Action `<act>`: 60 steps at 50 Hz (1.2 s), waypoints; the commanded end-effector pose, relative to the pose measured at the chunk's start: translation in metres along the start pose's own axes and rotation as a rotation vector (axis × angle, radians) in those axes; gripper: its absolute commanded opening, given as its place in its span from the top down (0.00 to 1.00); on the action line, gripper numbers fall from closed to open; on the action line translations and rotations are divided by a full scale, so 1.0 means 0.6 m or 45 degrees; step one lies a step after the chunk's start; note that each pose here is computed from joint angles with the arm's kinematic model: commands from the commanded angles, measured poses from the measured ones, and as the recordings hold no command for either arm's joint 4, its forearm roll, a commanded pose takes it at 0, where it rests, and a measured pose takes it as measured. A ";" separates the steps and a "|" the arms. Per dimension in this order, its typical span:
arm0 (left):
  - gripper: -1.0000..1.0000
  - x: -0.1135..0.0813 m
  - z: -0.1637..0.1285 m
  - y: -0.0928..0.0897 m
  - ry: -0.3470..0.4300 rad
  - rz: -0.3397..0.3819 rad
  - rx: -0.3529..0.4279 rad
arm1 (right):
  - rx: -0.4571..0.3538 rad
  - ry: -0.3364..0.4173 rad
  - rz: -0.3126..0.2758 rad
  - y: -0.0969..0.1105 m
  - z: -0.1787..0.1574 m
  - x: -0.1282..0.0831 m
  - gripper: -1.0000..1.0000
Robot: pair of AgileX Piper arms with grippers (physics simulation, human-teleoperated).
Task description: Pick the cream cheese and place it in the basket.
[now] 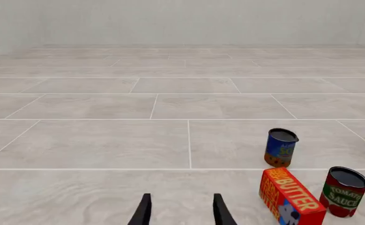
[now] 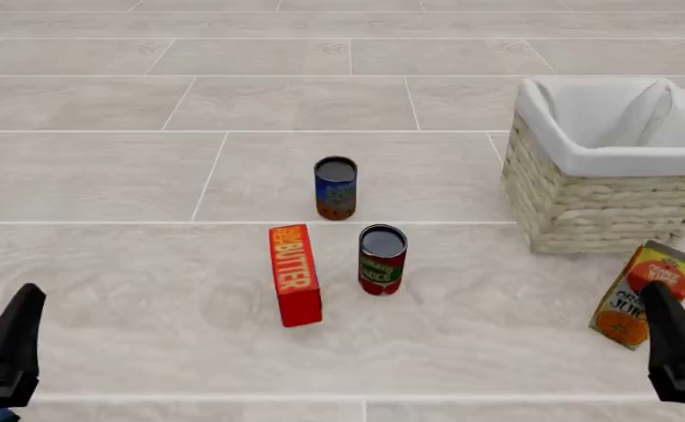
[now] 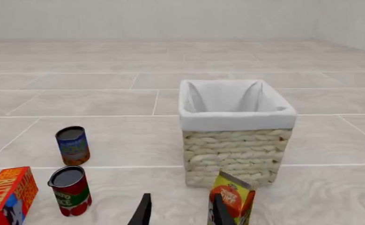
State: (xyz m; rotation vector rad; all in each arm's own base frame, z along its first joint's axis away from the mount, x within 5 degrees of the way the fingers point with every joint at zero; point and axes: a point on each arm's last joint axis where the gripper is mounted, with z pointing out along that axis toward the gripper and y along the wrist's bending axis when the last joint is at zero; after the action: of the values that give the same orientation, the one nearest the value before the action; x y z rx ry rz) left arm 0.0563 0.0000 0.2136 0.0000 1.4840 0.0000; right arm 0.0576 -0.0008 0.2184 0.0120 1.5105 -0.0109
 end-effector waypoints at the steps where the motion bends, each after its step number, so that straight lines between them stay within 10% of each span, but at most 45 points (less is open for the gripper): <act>1: 0.00 -0.001 0.001 0.000 0.001 0.000 0.000 | -0.013 -0.033 -0.005 0.001 -0.004 0.000 0.00; 38: 0.00 -0.001 0.001 0.000 0.001 0.000 0.000 | 0.230 -0.156 -0.109 -0.006 -0.052 -0.158 0.00; 60: 0.00 -0.001 0.001 0.000 0.001 0.000 0.000 | 0.390 -0.003 -0.056 -0.014 -0.044 -0.128 0.00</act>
State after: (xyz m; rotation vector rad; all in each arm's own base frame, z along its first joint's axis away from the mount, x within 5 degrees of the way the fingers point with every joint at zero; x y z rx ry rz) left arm 0.0566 0.0000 0.2144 0.0000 1.4849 0.0000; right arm 0.0278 -0.0076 0.2975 0.1640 1.4662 -0.2545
